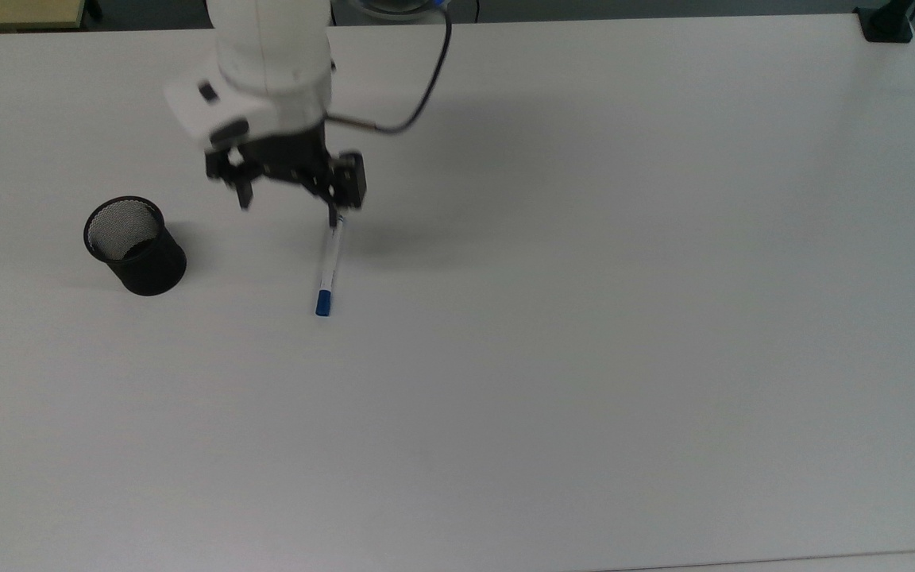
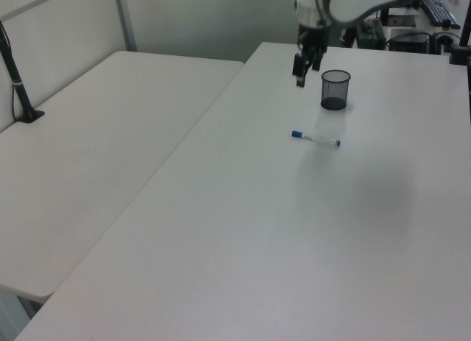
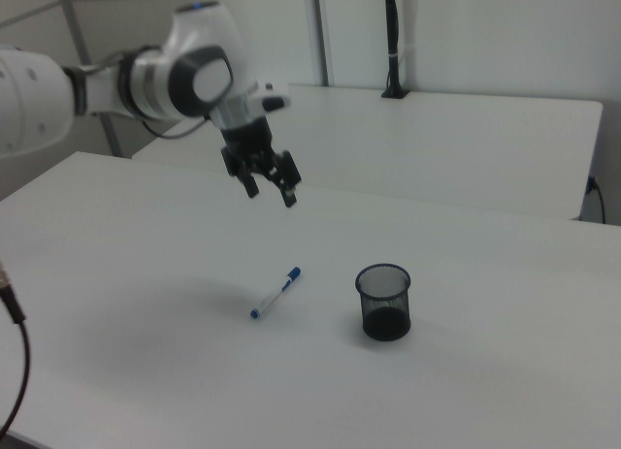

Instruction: Remove the marker

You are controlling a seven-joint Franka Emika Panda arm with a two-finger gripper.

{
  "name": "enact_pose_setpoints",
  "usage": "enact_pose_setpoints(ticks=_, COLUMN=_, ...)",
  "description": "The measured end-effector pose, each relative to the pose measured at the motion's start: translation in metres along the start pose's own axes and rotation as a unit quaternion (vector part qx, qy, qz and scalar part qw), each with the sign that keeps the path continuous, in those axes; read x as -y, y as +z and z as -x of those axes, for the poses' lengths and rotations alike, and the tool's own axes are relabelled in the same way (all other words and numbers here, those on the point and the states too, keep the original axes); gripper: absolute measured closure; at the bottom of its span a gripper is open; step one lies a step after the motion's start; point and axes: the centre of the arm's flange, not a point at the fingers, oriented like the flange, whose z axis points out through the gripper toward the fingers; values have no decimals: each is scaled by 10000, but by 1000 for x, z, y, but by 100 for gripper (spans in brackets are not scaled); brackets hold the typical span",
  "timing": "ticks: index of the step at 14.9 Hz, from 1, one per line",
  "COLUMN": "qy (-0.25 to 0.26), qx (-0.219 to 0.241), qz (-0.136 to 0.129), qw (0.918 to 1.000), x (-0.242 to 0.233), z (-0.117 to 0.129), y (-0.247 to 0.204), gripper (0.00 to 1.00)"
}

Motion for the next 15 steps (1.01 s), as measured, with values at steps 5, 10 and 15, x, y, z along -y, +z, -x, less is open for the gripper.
enact_pose_setpoints(ticks=5, qy=234, qx=227, qz=-74, qw=9994, x=-26, z=50, y=-106, gripper=0)
enact_pose_setpoints(ticks=10, qy=302, qx=478, qz=-441, qw=9974, x=-36, z=83, y=-137, gripper=0)
enact_pose_setpoints(ticks=15, qy=10, qx=101, qz=-695, qw=9975, x=-44, z=76, y=-132, gripper=0)
